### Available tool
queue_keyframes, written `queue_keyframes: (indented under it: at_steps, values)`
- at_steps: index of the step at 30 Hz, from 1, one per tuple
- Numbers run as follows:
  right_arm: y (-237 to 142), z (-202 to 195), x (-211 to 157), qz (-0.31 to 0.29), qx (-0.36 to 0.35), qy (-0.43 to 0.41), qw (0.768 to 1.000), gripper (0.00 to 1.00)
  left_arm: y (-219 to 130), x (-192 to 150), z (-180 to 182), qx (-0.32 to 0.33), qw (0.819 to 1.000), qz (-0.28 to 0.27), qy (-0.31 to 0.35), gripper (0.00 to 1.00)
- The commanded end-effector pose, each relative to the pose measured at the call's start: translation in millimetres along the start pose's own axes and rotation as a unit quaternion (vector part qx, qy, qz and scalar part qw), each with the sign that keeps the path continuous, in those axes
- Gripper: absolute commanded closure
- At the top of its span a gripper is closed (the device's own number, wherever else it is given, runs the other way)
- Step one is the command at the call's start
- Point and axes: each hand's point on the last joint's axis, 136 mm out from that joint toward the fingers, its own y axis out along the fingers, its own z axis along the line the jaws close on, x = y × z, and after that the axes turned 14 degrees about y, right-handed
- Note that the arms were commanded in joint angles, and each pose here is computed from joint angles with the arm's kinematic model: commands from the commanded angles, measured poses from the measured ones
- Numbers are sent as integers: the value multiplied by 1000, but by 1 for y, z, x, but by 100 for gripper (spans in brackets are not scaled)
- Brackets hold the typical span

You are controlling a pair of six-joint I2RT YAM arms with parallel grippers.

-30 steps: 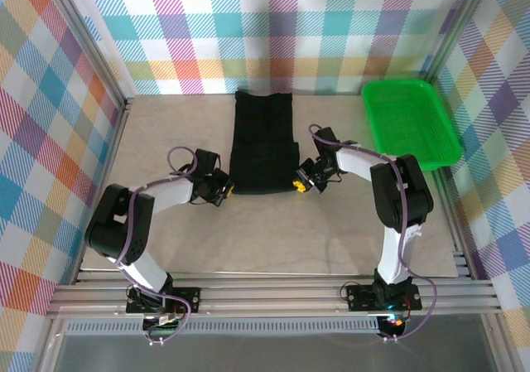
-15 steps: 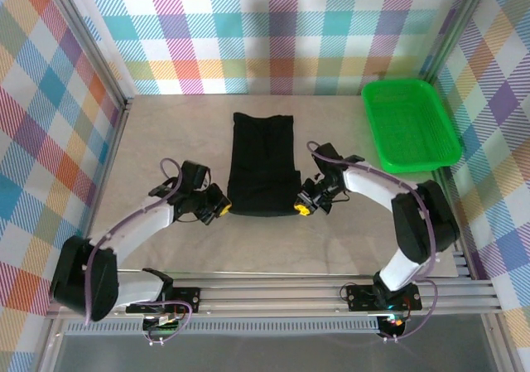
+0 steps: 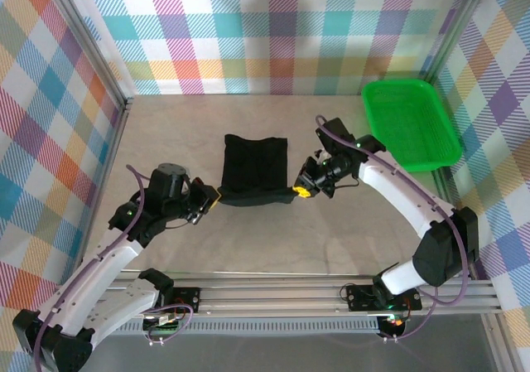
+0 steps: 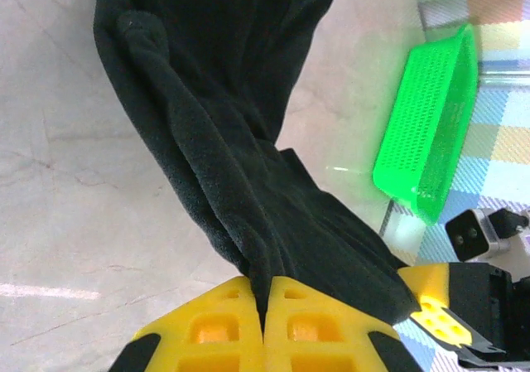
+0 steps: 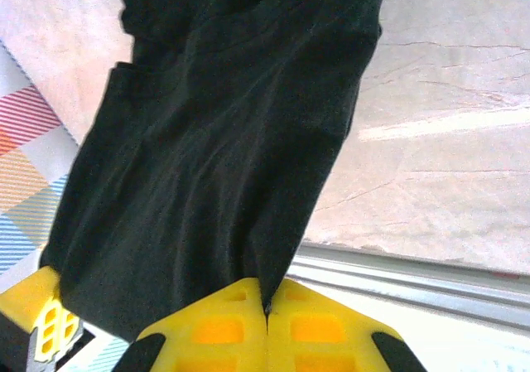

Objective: Fold and stack the t-shirts

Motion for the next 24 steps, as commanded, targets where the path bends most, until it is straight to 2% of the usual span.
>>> queue_keyframes:
  at_steps: [1,4,7,13,14,15,17,18,20,22,24]
  values:
    - [-9,12,2,-1,-11,28,1000,100,-10,22,-15,14,999,-37,1,100]
    - [-8,35,18,-4,11,41,999,100,-4,45,-26,32,998,-61,-8,100]
    - [3,58,52,-9,26,62,998,100,19,72,-22,69,994,-72,-39,100]
    - [32,114,158,-39,77,90,992,100,110,162,-7,105,988,-85,-75,100]
    - [38,130,176,-40,97,82,991,91,128,176,0,117,986,-80,-84,100]
    - [43,140,191,-40,106,78,991,79,147,190,5,121,986,-73,-84,100]
    - [55,159,217,-40,119,51,991,61,175,211,13,133,987,-54,-75,85]
    - [57,160,226,-47,110,43,992,57,183,219,14,137,987,-50,-67,80]
    - [52,168,237,-68,105,12,992,52,191,232,7,131,989,-51,-49,68]
    - [43,174,235,-77,111,-11,991,50,184,234,-2,129,989,-59,-33,54]
    - [34,176,227,-80,115,-29,990,49,168,224,-7,136,989,-61,-23,48]
